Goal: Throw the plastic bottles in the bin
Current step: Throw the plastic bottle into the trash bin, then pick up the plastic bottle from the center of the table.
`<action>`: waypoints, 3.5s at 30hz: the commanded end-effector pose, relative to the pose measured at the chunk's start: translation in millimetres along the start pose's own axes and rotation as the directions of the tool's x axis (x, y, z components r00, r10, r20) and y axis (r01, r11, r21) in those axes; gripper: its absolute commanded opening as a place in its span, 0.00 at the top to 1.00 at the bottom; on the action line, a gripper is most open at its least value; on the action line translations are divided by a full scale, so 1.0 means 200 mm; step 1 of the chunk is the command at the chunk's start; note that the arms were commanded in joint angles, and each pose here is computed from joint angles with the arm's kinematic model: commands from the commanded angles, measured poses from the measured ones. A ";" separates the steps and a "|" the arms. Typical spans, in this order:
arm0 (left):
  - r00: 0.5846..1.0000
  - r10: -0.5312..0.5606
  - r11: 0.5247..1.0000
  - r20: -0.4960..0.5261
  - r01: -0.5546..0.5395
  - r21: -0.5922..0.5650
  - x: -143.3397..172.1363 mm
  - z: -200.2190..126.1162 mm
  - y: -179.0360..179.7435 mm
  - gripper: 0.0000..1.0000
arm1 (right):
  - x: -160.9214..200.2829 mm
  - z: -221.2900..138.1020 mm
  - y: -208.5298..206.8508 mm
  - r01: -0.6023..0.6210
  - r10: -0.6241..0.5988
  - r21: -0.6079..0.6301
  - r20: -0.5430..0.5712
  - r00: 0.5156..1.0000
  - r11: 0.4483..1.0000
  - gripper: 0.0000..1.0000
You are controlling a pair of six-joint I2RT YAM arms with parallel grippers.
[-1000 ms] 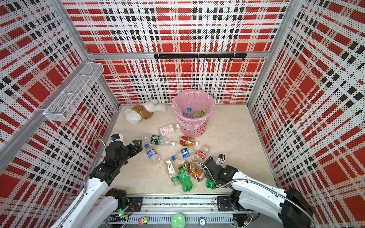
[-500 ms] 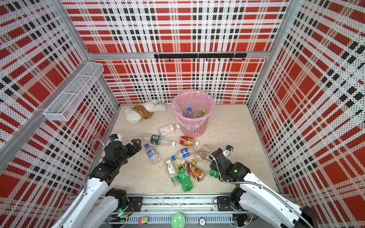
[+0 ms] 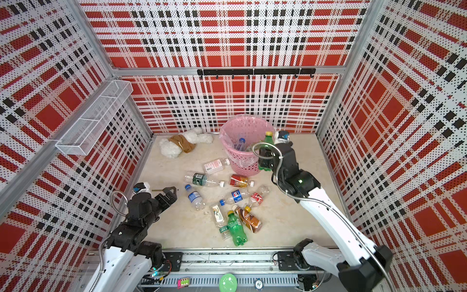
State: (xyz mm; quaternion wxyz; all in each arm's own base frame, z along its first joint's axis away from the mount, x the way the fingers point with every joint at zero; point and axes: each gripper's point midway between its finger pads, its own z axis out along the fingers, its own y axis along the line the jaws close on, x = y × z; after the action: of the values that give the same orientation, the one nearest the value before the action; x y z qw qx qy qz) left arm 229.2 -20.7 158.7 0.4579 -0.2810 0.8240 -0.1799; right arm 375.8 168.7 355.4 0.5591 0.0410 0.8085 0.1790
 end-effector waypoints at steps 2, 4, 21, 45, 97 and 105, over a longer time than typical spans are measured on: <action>0.999 -0.040 0.998 -0.023 0.039 -0.041 0.05 -0.02 0.07 0.01 | -0.32 0.18 0.21 0.105 -0.083 -0.132 0.159 0.984 0.986 0.50; 0.999 -0.046 0.998 -0.026 0.045 -0.041 0.06 -0.03 0.08 0.01 | -0.37 0.28 0.24 0.105 -0.078 -0.162 0.165 0.983 0.981 0.50; 0.999 -0.046 0.998 -0.030 0.044 -0.046 0.04 -0.02 0.07 0.01 | -0.36 0.67 0.13 0.133 -0.124 -0.094 0.102 0.987 0.987 0.49; 0.988 -0.101 0.995 -0.120 0.097 -0.038 0.12 0.12 0.02 0.02 | 0.36 -0.17 -0.49 -0.085 0.074 0.083 0.133 0.988 0.993 0.00; 0.956 0.093 0.987 -0.278 -0.125 -0.101 0.32 0.28 -0.15 0.48 | 0.34 -0.14 -0.50 -0.045 0.034 0.111 0.106 0.994 0.993 0.00; 0.995 0.073 0.984 0.073 -0.084 0.155 -0.19 -0.22 -0.29 0.49 | 0.36 -0.10 -0.50 -0.057 0.047 0.099 0.100 0.994 0.993 0.00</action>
State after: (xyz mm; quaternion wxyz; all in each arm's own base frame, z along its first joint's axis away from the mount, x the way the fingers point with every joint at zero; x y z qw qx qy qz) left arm 233.6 -53.0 221.8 0.4969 -0.2351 0.8003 -0.2394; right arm 340.2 89.0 253.2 0.5701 0.0968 0.8043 0.1367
